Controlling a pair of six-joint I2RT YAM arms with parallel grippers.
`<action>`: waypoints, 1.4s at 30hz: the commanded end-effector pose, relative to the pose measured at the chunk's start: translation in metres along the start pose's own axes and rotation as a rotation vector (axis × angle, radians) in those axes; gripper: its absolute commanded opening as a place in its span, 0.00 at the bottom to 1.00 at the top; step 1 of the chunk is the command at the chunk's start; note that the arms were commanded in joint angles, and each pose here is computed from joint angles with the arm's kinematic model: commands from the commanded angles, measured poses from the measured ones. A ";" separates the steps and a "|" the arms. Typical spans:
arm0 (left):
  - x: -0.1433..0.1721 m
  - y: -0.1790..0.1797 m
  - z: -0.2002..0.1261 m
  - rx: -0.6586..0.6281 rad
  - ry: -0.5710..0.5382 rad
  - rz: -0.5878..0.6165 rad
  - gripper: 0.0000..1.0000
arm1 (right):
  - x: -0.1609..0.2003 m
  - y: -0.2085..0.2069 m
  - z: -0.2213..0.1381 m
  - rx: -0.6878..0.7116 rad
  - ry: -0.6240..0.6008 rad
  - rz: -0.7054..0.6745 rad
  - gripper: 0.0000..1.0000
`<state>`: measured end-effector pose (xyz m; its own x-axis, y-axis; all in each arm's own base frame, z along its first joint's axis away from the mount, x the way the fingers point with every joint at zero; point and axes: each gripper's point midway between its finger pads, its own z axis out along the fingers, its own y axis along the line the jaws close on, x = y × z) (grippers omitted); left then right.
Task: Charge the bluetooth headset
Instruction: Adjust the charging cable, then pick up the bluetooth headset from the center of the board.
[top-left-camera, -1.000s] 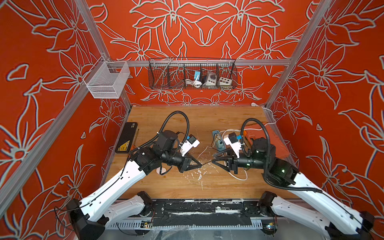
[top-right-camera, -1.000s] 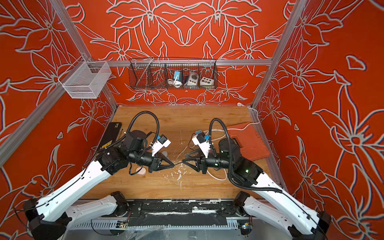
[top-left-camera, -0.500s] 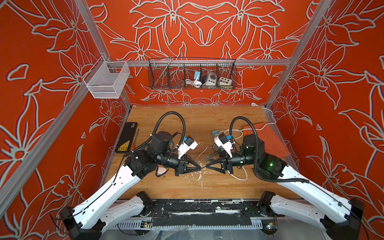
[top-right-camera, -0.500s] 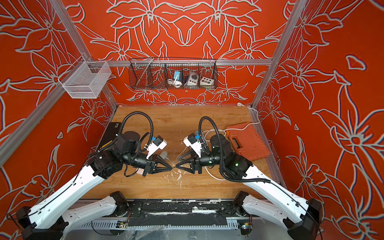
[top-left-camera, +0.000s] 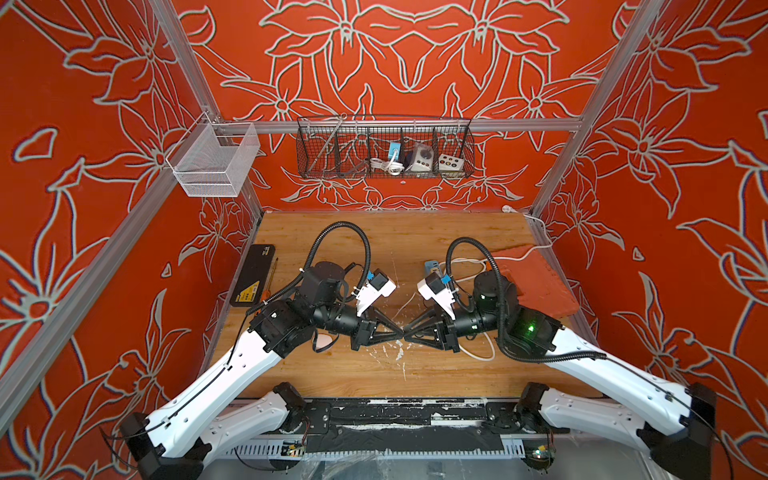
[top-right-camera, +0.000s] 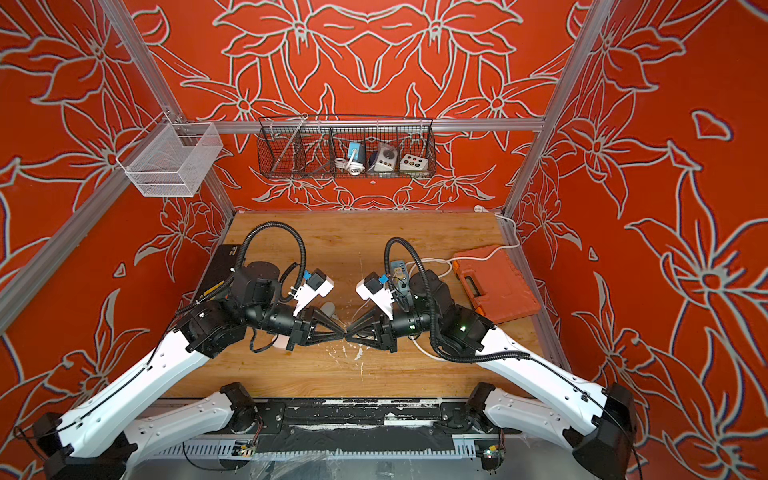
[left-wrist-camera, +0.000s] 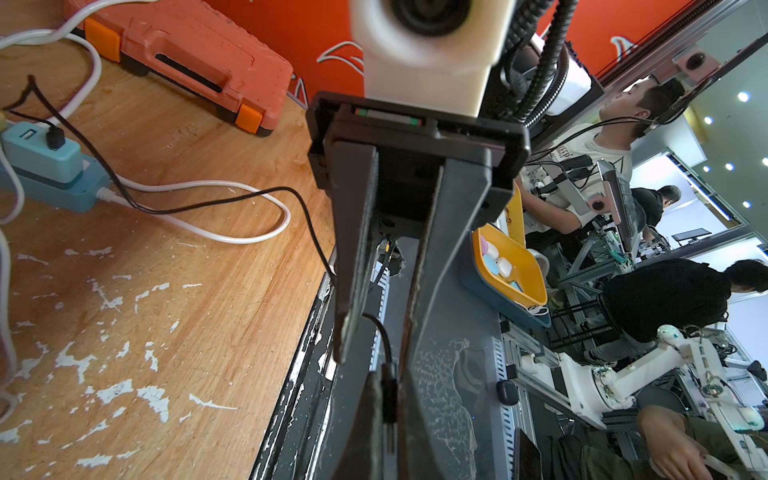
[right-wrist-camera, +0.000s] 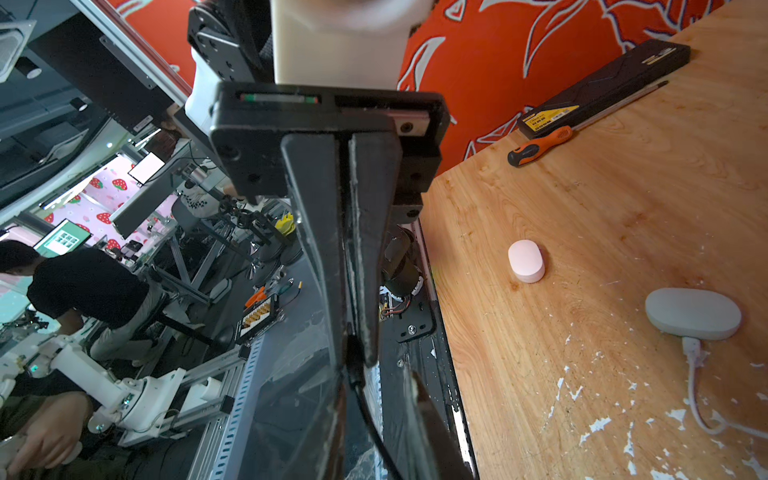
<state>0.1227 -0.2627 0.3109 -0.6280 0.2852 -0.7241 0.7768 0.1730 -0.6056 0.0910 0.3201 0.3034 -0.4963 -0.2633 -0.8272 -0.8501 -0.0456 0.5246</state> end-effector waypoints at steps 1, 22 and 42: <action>-0.005 -0.002 -0.001 -0.002 -0.017 0.028 0.00 | -0.007 0.009 0.000 -0.024 -0.015 -0.038 0.18; -0.023 0.088 -0.063 -0.529 -0.255 -0.205 0.66 | -0.008 -0.052 -0.009 0.311 -0.024 -0.080 0.00; 0.085 0.213 -0.137 -1.141 -0.253 -0.890 0.70 | -0.018 -0.106 -0.015 0.548 -0.040 -0.078 0.00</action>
<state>0.2428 -0.0874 0.1717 -0.8233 -0.4323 -0.3679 -0.2566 0.8615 -0.4382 0.1866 0.3138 0.2570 -0.4468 -0.2665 -0.8540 -0.8448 0.4398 0.3047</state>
